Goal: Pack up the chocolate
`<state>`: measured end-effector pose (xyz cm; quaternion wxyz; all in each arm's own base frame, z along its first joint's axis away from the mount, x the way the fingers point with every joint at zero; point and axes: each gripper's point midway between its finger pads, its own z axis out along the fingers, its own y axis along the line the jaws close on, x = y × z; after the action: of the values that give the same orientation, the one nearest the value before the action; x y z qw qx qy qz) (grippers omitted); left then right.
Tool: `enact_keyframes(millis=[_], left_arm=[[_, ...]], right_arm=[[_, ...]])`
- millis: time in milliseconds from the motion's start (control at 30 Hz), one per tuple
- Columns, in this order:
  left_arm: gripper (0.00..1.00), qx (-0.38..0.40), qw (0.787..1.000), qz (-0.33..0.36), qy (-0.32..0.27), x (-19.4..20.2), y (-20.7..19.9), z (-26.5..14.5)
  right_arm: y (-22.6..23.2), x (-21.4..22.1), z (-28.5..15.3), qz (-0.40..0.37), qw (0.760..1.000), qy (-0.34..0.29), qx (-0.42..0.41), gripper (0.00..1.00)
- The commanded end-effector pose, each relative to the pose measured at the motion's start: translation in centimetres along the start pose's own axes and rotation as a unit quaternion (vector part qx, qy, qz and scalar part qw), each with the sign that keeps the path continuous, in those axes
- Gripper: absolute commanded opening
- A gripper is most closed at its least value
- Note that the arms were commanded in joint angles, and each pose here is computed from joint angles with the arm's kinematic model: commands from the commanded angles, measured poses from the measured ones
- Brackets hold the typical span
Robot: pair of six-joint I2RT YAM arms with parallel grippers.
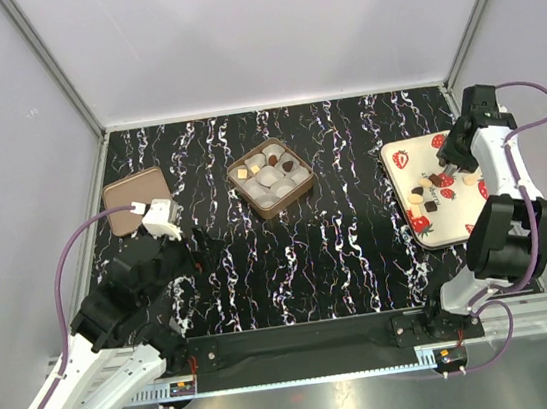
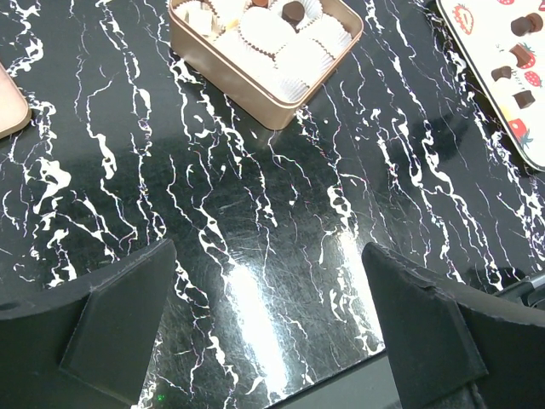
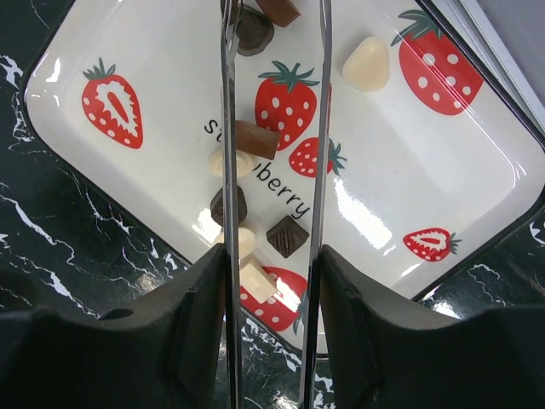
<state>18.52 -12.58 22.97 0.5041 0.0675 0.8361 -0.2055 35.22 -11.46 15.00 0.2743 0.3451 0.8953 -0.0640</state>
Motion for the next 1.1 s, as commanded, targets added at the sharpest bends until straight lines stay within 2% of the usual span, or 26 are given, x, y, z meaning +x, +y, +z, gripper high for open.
enact_keyframes(millis=[0, 233, 467, 900, 1067], left_arm=[[0.99, 0.024, 1.000, 0.003, -0.019, -0.9, -0.9, 0.2], [0.99, 0.031, 0.999, 0.003, -0.024, -1.1, -1.1, 0.0], [0.99, 0.030, 0.999, 0.005, -0.023, -1.0, -1.1, 0.0], [0.99, 0.026, 0.999, 0.005, -0.020, -1.0, -1.0, 0.2], [0.99, 0.024, 0.999, 0.005, -0.020, -1.0, -0.9, 0.2]], right_arm=[[0.0, -0.9, 0.9, -0.003, 1.000, -0.017, -0.005, 0.51], [-0.7, -0.5, 2.5, -0.002, 1.000, -0.007, 0.000, 0.51], [0.6, -0.6, 3.7, 0.008, 0.999, 0.002, -0.031, 0.51], [1.3, -0.1, 3.3, 0.013, 0.998, 0.006, -0.055, 0.34], [0.6, 0.0, 2.6, 0.013, 0.999, 0.021, -0.034, 0.37]])
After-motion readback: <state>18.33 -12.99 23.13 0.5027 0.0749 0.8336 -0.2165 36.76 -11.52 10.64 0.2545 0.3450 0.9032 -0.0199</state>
